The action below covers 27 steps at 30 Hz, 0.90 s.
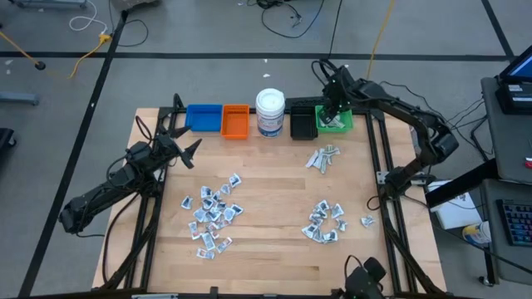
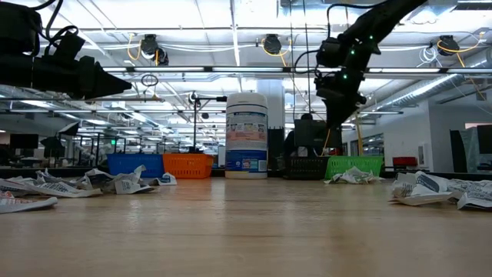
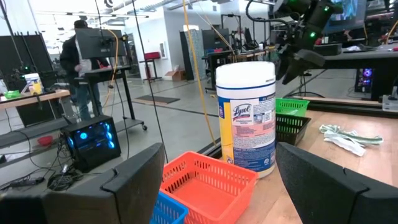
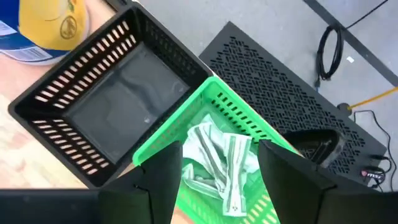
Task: Pick & Place First Aid Supplies
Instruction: Put the bandage into the green bin
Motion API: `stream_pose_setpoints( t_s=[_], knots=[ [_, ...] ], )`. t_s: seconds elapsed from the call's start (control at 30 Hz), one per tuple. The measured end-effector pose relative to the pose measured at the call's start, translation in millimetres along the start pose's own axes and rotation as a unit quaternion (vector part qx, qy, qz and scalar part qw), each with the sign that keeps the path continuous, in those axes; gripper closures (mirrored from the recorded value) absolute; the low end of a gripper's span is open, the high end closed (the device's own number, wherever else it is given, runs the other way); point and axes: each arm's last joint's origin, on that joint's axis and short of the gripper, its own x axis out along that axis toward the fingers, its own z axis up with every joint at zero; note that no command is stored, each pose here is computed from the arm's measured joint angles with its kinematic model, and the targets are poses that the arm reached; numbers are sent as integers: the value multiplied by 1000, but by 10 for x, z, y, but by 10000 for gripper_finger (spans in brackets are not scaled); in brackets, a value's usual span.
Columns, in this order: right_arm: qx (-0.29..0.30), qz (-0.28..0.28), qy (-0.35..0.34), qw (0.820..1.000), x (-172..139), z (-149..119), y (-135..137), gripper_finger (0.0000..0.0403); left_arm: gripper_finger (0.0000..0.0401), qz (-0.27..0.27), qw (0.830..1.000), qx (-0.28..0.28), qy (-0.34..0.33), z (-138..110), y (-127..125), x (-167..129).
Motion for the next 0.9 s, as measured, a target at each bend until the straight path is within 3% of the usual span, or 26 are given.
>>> stream_pose_setpoints(
  t_s=[0.2, 0.43, 0.9],
  knots=[
    [-3, 11, 27, 1000, -9, -46, 113, 202, 91, 0, 1000, 0, 0, 0, 0, 0],
    [49, 19, 64, 997, -28, -114, 241, 202, 91, 0, 1000, 0, 0, 1, 0, 0],
    [-10, 38, 164, 986, -128, -324, 608, 202, 91, 0, 1000, 0, 0, 0, 0, 0]
  ],
)
